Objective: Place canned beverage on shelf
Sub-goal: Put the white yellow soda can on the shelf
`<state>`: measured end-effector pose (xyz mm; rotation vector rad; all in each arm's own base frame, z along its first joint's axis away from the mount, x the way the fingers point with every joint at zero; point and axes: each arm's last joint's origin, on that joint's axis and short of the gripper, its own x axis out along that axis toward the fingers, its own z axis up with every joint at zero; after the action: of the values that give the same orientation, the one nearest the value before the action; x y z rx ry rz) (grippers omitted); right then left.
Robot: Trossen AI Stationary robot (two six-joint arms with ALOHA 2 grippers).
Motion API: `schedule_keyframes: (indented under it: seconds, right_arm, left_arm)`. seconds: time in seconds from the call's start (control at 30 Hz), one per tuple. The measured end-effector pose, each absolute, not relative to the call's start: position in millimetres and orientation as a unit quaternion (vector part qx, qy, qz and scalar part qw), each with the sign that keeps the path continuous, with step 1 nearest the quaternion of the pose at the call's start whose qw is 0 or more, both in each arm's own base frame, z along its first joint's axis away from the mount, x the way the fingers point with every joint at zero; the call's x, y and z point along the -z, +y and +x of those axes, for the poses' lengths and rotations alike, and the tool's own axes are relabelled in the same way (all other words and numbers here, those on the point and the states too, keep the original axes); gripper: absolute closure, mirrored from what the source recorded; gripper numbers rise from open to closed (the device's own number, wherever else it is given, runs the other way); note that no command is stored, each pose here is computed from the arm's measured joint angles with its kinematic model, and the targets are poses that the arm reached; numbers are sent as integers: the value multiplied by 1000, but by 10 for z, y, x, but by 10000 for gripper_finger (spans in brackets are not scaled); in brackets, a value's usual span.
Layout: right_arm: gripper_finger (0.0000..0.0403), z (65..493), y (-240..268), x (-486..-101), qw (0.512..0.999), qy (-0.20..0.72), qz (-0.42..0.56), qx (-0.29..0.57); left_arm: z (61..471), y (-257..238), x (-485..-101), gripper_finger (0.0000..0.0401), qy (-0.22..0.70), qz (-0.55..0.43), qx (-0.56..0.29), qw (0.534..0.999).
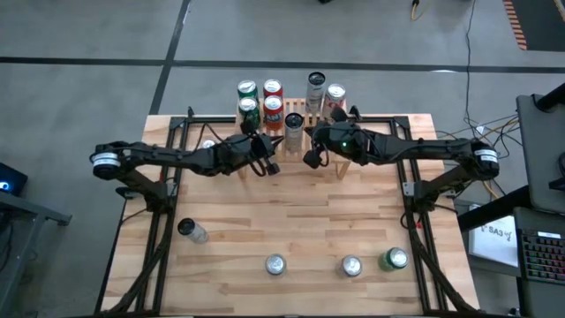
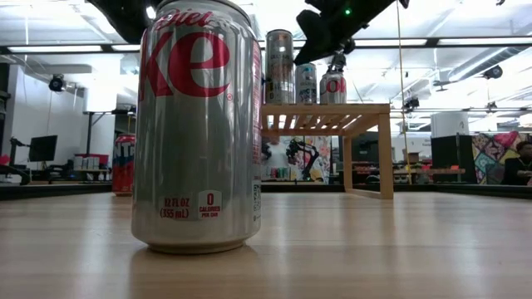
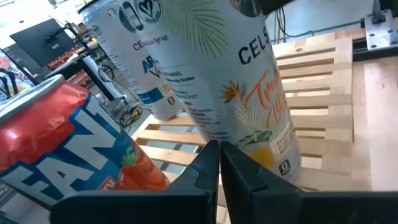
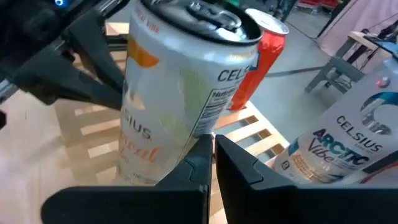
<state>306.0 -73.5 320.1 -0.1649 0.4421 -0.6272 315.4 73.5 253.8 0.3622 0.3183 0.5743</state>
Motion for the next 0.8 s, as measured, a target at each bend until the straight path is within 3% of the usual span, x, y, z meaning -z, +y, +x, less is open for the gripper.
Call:
schedule_keyframes:
  seconds: [0.8]
  right_arm:
    - [390, 3059, -647, -3150, 926, 235, -64, 287]
  left_arm:
    - [3173, 742, -2548, 401, 149, 177, -287, 930]
